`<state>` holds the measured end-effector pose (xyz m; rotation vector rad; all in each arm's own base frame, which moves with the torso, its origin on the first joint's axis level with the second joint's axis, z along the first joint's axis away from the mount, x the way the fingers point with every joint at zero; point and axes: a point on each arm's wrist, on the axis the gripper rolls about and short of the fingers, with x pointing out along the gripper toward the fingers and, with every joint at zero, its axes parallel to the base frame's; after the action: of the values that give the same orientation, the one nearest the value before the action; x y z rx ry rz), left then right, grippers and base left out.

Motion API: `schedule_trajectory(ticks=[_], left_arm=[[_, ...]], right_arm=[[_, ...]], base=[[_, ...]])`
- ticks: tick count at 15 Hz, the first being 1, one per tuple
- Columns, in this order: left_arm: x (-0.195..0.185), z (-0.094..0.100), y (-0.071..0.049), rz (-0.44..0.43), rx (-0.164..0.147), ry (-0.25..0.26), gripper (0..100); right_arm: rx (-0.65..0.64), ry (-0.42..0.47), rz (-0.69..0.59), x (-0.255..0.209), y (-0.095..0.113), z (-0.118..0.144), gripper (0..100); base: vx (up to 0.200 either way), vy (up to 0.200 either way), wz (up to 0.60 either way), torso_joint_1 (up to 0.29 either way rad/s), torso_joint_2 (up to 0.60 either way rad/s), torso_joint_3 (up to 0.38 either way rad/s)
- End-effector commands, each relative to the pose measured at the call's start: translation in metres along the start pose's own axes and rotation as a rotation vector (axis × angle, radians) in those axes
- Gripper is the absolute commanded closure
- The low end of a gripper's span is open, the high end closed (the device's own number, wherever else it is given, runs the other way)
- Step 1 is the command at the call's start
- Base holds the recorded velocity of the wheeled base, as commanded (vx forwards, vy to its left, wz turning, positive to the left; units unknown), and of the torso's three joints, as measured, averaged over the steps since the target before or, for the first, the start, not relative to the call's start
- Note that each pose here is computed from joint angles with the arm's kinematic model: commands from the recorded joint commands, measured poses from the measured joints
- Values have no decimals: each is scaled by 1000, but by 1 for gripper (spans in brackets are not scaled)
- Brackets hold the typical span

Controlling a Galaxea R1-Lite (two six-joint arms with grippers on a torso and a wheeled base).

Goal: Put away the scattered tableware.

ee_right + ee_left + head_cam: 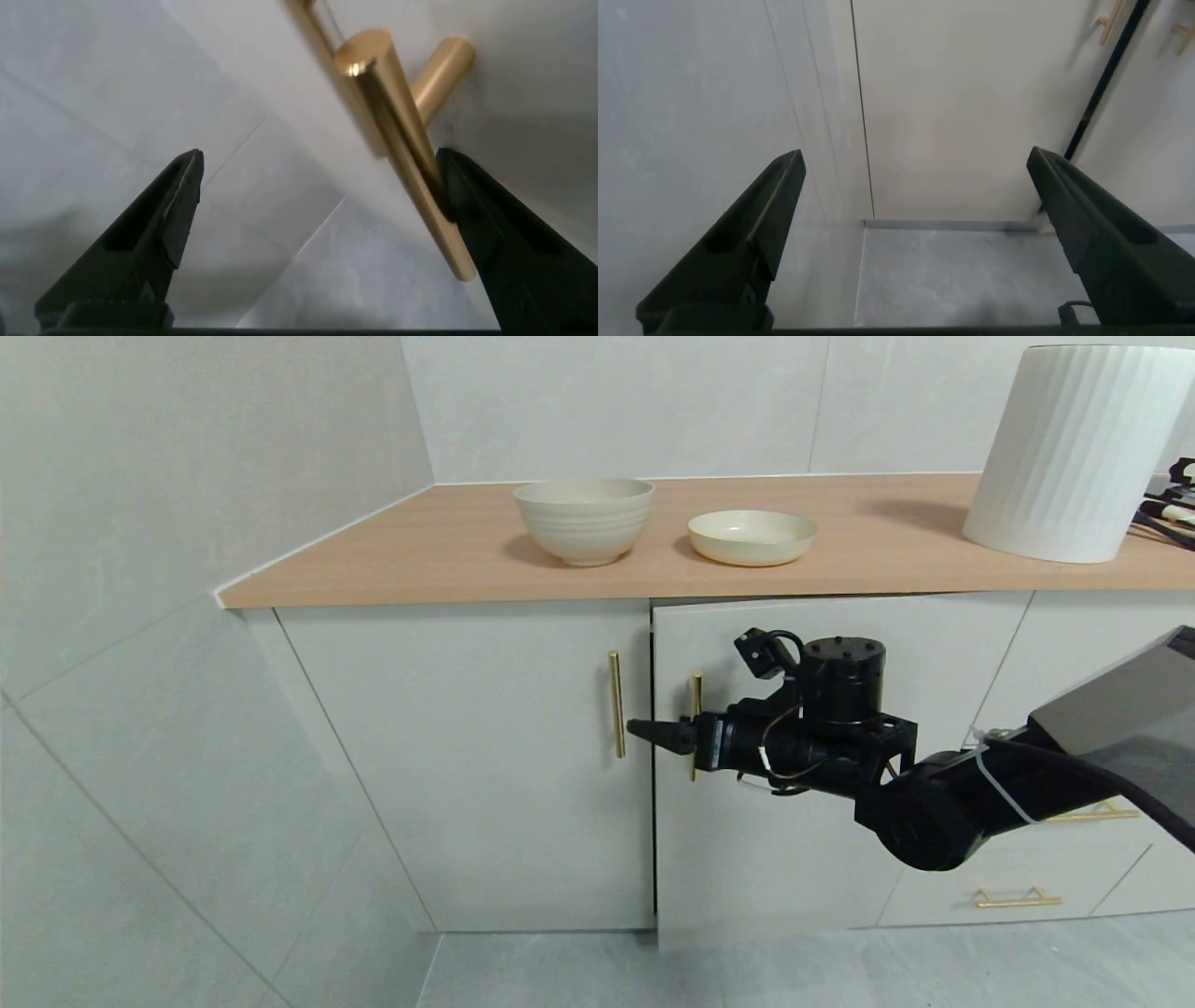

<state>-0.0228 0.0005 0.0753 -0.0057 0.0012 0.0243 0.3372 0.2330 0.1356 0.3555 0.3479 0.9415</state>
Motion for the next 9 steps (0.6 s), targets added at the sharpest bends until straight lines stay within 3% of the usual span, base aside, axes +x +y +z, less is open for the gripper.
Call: schedule_trajectory(ticks=[1, 9], left_arm=[[0, 0, 0, 0, 0, 0, 0], [0, 0, 0, 0, 0, 0, 0]], right_arm=[[-9, -10, 21, -12, 9, 6, 0], [7, 49, 69, -54, 27, -1, 0]], base=[[0, 0, 0, 0, 0, 0], [0, 0, 0, 0, 0, 0]])
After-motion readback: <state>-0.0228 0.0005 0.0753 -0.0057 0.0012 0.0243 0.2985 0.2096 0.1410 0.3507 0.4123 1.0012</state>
